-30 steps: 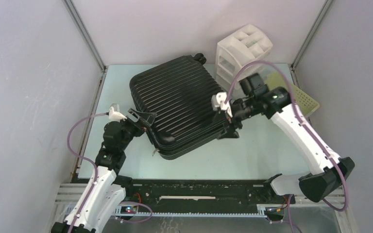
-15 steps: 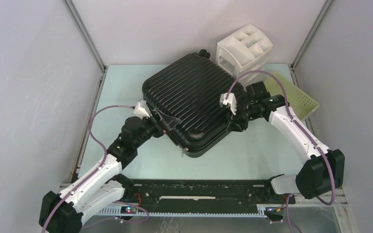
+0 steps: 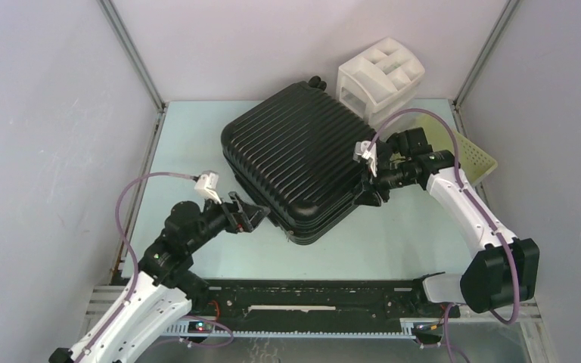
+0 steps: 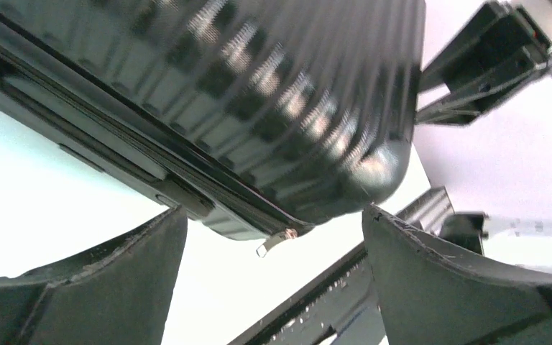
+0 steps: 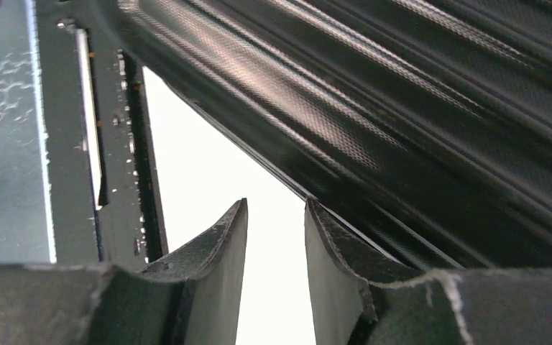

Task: Open, take out, and arrange the luggage

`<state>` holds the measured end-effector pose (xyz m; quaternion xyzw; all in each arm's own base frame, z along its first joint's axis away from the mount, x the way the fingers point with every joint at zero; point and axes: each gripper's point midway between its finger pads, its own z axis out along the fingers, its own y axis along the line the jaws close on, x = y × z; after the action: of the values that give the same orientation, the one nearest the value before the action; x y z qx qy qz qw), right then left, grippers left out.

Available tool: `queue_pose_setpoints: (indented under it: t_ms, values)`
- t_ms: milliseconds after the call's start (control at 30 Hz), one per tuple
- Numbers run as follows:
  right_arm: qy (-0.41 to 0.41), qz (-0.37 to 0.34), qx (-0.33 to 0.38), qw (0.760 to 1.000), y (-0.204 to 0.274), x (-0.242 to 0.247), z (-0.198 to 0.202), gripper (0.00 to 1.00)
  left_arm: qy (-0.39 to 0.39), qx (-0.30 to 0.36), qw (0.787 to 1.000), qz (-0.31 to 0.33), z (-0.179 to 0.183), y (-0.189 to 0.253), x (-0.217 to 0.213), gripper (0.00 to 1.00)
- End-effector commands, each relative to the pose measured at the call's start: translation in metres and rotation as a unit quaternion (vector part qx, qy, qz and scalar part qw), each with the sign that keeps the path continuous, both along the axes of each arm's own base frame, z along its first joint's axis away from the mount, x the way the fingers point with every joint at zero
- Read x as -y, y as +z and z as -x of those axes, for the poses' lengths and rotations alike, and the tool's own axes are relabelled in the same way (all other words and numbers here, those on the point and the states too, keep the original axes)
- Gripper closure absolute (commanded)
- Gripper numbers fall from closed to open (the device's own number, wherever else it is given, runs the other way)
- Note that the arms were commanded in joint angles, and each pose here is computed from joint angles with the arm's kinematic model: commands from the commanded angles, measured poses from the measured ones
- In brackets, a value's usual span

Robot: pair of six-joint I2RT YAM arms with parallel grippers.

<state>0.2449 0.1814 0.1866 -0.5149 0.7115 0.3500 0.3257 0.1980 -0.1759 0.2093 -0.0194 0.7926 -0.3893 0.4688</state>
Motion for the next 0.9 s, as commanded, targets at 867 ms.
queue_pose_setpoints:
  t_ms: [867]
  values:
    - [0.122, -0.074, 0.01, 0.99, 0.018, -0.026, 0.044, 0.5, -0.224, 0.091, 0.97, -0.018, 0.032, -0.077, 0.085, 0.28]
